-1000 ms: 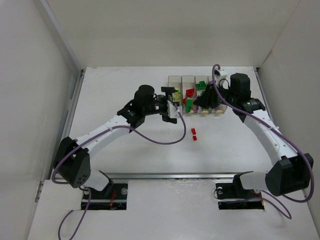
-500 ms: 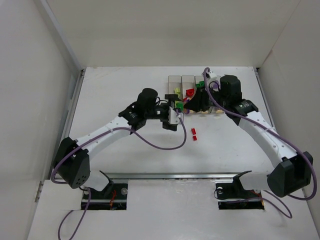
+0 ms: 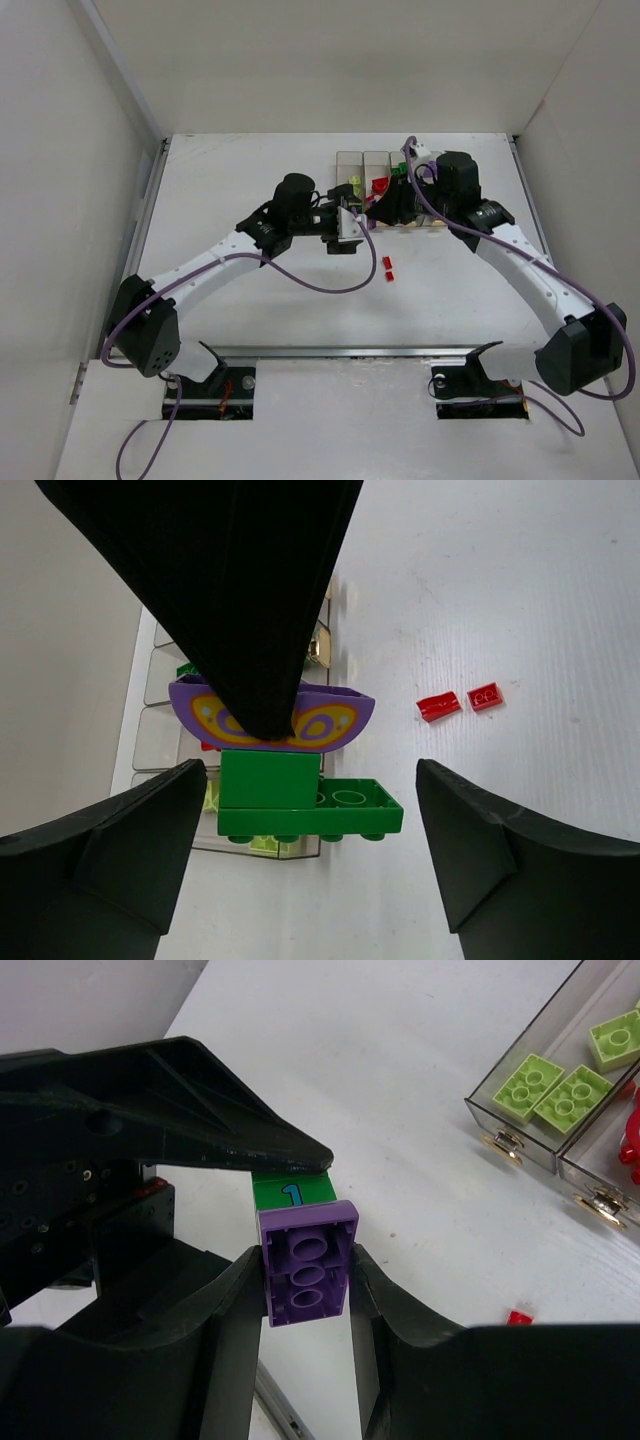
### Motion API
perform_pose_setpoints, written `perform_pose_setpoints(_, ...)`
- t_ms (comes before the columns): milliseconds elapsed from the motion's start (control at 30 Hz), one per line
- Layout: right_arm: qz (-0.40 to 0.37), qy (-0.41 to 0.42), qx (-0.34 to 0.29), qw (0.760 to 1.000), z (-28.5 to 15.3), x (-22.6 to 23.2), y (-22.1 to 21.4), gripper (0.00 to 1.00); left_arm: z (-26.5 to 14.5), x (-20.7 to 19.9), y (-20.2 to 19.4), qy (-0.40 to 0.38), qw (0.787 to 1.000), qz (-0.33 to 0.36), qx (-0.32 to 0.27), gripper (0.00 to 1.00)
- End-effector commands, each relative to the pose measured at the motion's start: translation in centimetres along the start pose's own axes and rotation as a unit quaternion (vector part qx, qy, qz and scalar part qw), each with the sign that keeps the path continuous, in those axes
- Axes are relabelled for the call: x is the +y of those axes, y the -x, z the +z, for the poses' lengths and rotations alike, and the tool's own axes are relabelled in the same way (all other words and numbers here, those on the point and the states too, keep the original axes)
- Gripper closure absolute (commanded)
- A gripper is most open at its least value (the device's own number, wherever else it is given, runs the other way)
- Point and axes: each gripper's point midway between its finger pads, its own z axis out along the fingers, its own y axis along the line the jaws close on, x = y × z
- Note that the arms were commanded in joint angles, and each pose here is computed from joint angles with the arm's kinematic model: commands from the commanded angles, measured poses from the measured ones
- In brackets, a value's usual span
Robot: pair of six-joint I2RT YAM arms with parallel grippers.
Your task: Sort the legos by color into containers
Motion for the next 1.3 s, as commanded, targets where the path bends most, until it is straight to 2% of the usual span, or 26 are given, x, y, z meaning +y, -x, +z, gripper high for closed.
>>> perform_pose_setpoints(0, -0.032, 0.015, -0.053, 0.998, -0.9, 2.1, 3.2, 1.00, -0.7, 1.8, 3.5, 0.024, 0.999, 0.012, -0.040, 0.19)
perform_pose_setpoints(33, -0.032, 0.015, -0.053, 0.998, -0.9, 2.1, 3.2, 1.00, -0.7, 1.8, 3.5, 0.024, 0.999, 0.012, -0.040, 0.25)
perform_pose_setpoints(67, -0.032, 0.015, -0.053, 0.998, -0.9, 2.1, 3.2, 1.00, -0.7, 1.8, 3.5, 0.024, 0.999, 0.012, -0.040, 0.37)
perform_pose_setpoints(167, -0.035, 0.012, -0.058, 0.998, -1.1, 2.2, 3.4, 1.00, -0.7, 1.6, 3.0, 0.021, 0.999, 0.006, -0.031, 0.54)
perform_pose_setpoints(200, -0.035, 0.012, -0.058, 0.998, -1.1, 2.2, 3.4, 1.00, -0.7, 1.6, 3.0, 0.021, 0.999, 0.006, -0.031, 0.65)
perform_pose_setpoints(433, -0.030, 0.002, -0.059, 0.998, -1.1, 1.5, 3.3, 1.00, -1.2, 1.0, 2.4, 0.020, 1.000, -0.002, -0.016, 0.99)
perform_pose_setpoints(700, 0.006, -0.060, -0.045, 0.997, -2.8, -3.1, 2.5, 1.00, -1.4, 0.0, 1.2, 0.013, 1.000, -0.019, 0.005, 1.00)
perform_pose_setpoints(1067, 0.011, -0.069, -0.041, 0.997, -3.2, -4.2, 2.9, 1.00, -1.6, -0.3, 0.1, 0.016, 0.998, -0.052, 0.016, 1.00)
perform_pose_setpoints(1267, 0.032, -0.126, -0.043, 0.991, -3.9, -7.3, 3.5, 1.00, -1.9, 0.0, -0.3, 0.031, 0.997, -0.070, 0.020, 1.00)
